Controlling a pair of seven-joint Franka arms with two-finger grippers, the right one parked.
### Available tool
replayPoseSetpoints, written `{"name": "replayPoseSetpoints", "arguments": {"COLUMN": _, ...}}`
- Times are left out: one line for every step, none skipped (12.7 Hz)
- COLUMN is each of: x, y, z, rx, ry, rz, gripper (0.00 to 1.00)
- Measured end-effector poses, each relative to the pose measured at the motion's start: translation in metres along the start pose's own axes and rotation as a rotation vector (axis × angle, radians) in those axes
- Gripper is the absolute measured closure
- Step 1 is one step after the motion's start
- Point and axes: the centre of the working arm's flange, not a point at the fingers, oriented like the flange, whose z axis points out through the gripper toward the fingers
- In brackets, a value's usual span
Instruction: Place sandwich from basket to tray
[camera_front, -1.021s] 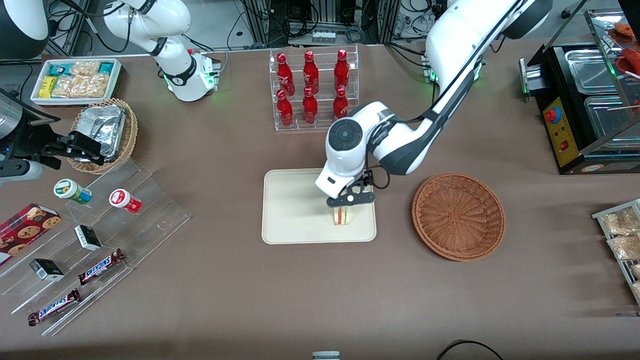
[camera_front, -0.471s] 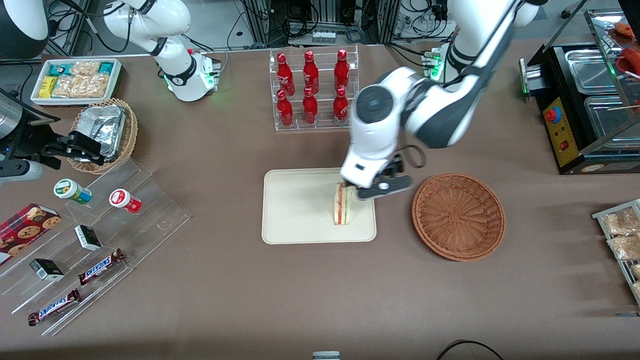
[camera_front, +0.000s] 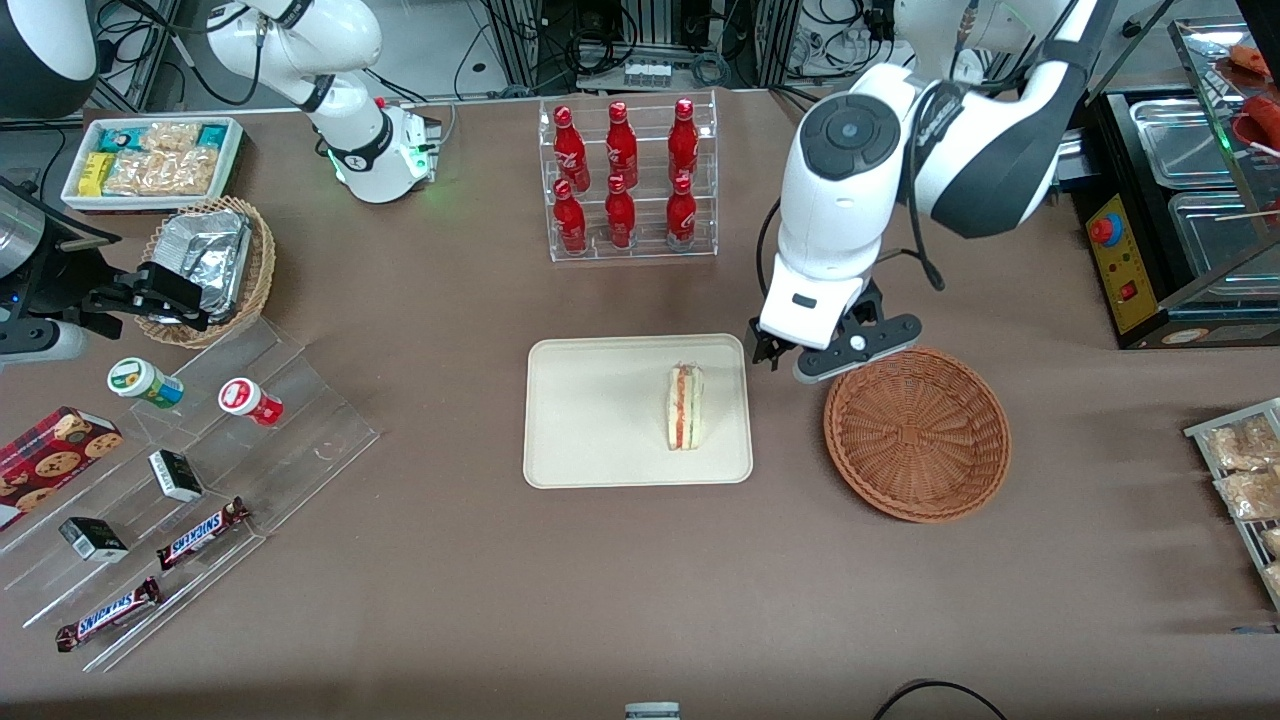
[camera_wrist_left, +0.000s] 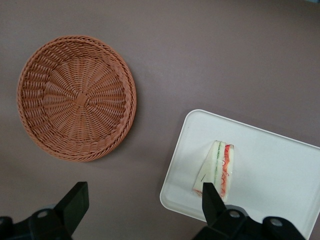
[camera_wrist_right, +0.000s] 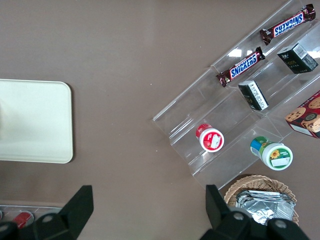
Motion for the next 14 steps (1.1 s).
{"name": "replayPoseSetpoints", "arguments": {"x": 0.002, "y": -0.003, "z": -0.010, "rx": 0.008, "ry": -0.004, "rz": -0.007, "gripper": 0.00}}
{"name": "replayPoseSetpoints", "arguments": {"x": 0.005, "y": -0.008, "z": -0.021, "rx": 0.020, "ry": -0.010, "rz": -0.009, "gripper": 0.00}}
{"name": "replayPoseSetpoints", "arguments": {"x": 0.008, "y": -0.014, "z": -0.033, "rx": 0.030, "ry": -0.014, "rz": 0.004, "gripper": 0.00}}
{"name": "replayPoseSetpoints", "arguments": {"x": 0.014, "y": -0.024, "z": -0.046, "rx": 0.034, "ry": -0.011, "rz": 0.025, "gripper": 0.00}}
{"name": "replayPoseSetpoints", "arguments": {"x": 0.022, "y": -0.036, "z": -0.058, "rx": 0.028, "ry": -0.005, "rz": 0.048, "gripper": 0.00}}
{"name": "replayPoseSetpoints", "arguments": {"x": 0.030, "y": -0.051, "z": -0.070, "rx": 0.021, "ry": -0.003, "rz": 0.071, "gripper": 0.00}}
{"name": "replayPoseSetpoints", "arguments": {"x": 0.039, "y": -0.068, "z": -0.079, "rx": 0.014, "ry": -0.009, "rz": 0.092, "gripper": 0.00}}
{"name": "replayPoseSetpoints", "arguments": {"x": 0.047, "y": -0.086, "z": -0.088, "rx": 0.007, "ry": -0.017, "rz": 0.112, "gripper": 0.00}}
{"name": "replayPoseSetpoints", "arguments": {"x": 0.054, "y": -0.104, "z": -0.095, "rx": 0.007, "ry": -0.028, "rz": 0.133, "gripper": 0.00}}
{"name": "replayPoseSetpoints", "arguments": {"x": 0.061, "y": -0.123, "z": -0.103, "rx": 0.011, "ry": -0.034, "rz": 0.165, "gripper": 0.00}}
{"name": "replayPoseSetpoints", "arguments": {"x": 0.067, "y": -0.140, "z": -0.110, "rx": 0.018, "ry": -0.040, "rz": 0.200, "gripper": 0.00}}
{"name": "replayPoseSetpoints", "arguments": {"x": 0.073, "y": -0.156, "z": -0.117, "rx": 0.024, "ry": -0.050, "rz": 0.230, "gripper": 0.00}}
{"name": "replayPoseSetpoints", "arguments": {"x": 0.078, "y": -0.172, "z": -0.123, "rx": 0.023, "ry": -0.060, "rz": 0.250, "gripper": 0.00}}
{"name": "replayPoseSetpoints", "arguments": {"x": 0.085, "y": -0.187, "z": -0.128, "rx": 0.016, "ry": -0.066, "rz": 0.258, "gripper": 0.00}}
